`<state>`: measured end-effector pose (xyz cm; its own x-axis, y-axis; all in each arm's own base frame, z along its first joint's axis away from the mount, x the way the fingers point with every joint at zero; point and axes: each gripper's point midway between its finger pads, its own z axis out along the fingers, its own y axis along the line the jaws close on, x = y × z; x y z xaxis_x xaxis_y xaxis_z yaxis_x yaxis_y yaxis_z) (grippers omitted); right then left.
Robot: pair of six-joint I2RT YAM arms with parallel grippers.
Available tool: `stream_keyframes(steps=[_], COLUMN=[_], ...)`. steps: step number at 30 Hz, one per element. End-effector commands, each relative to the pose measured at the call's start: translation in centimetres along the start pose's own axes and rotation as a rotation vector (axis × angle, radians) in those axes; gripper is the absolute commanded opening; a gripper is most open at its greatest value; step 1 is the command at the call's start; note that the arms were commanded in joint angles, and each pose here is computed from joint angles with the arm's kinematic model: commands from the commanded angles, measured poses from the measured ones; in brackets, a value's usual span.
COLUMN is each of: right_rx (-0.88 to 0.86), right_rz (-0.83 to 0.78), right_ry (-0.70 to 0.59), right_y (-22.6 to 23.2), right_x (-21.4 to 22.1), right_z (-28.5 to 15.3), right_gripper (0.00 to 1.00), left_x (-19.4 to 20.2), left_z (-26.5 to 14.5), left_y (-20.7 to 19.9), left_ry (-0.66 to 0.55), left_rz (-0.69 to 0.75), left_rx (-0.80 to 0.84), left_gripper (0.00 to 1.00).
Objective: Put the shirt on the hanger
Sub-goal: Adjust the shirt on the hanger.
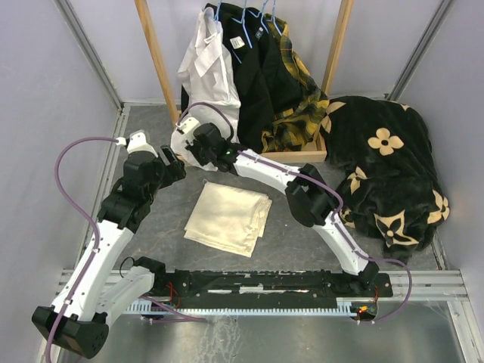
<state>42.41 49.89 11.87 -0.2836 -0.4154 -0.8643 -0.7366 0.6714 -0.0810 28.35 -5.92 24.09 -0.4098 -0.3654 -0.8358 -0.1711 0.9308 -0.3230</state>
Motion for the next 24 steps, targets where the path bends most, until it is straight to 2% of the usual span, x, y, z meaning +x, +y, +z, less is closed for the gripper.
stream_keyframes(steps=[1, 5, 9, 14, 19, 24], right_rx=[0.164, 0.32, 0.413, 0.492, 0.436, 0.254], right_rz=[-0.067, -0.058, -0.048, -0.025, -0.042, -0.088], right_ry=[-0.076, -0.129, -0.082, -0.089, -0.137, -0.223], right_y=[-4.6, -8.5, -12.0, -15.6, -15.9, -11.8], right_x=[-2.5, -2.8, -1.3, -0.9, -3.1, -6.3], right_z=[2.0, 3.4, 4.8, 5.1, 3.8, 0.3], right_gripper=[0.03, 0.07, 0.15, 0.25, 0.43, 0.64], left_x=[-1.3, -1.4, -1.5, -1.4, -1.1, -0.7], left_z=[-0.9, -1.1, -1.3, -1.2, -1.1, -1.0], left_y=[0.1, 0.2, 0.3, 0.3, 0.5, 0.6], left_ry=[-0.049, -0.055, -0.06, -0.056, -0.053, -0.046], left_rz=[-0.007, -0.002, 0.005, 0.009, 0.01, 0.005], left_rx=[0.003, 0.002, 0.001, 0.004, 0.0, -0.002], left_gripper=[0.85, 0.85, 0.85, 0.85, 0.84, 0.85])
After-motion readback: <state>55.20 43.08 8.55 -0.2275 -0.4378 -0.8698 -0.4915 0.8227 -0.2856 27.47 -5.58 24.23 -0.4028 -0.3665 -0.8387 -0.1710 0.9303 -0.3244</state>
